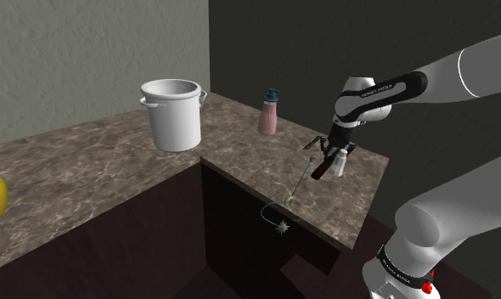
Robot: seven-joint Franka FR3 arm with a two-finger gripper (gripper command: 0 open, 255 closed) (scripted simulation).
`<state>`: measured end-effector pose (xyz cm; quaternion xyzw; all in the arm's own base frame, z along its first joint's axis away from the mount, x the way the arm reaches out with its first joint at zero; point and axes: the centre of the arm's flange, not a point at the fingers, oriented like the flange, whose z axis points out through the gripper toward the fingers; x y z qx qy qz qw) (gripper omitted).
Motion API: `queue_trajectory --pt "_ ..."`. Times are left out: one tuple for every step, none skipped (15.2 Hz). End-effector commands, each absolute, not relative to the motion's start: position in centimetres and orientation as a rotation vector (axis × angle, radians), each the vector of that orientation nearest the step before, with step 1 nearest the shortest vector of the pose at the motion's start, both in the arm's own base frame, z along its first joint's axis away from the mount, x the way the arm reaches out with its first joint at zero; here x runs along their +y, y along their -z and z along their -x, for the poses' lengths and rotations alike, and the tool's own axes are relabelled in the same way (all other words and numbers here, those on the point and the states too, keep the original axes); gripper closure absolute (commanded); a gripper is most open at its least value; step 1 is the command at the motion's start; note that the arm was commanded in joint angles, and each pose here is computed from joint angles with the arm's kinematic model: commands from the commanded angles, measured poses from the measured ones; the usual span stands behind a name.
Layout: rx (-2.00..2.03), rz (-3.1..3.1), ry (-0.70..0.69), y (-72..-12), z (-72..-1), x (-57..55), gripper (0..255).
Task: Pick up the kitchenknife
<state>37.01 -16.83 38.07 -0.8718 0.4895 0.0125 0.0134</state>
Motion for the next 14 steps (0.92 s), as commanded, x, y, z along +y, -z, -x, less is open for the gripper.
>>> queue_trajectory --pt "1.525 2.716 -0.039 -39.0 -37.1 -16.8 255" --pt "1.525 2.716 -0.039 -39.6 -37.1 -16.8 255" --pt "1.525 2.716 -0.039 -40.1 -37.1 -16.8 255" --pt "1.525 2.716 -0.039 -40.6 -37.1 -16.8 255" --pt "1.525 2.716 -0.039 -41.2 -37.1 -16.8 255" --pt "1.525 2.716 -0.039 -41.7 -37.1 -16.8 255" --pt "1.525 2.716 -0.039 -42.2 -37.1 -16.8 255" --pt "1.525 2.716 -0.039 -42.7 -37.1 -16.8 255" --pt "1.525 2.716 -0.039 -43.3 -37.1 -16.8 255" --pt "1.525 2.716 -0.039 -43.8 -37.1 -16.8 255" --pt "1.525 2.716 -0.039 -44.3 -37.1 -16.8 255" --pt "1.525 2.716 -0.039 -44.9 -37.1 -16.8 255" --pt "1.525 2.716 -0.039 -44.9 -37.0 -16.8 255" --pt "1.525 2.716 -0.039 -44.9 -37.1 -16.8 255"
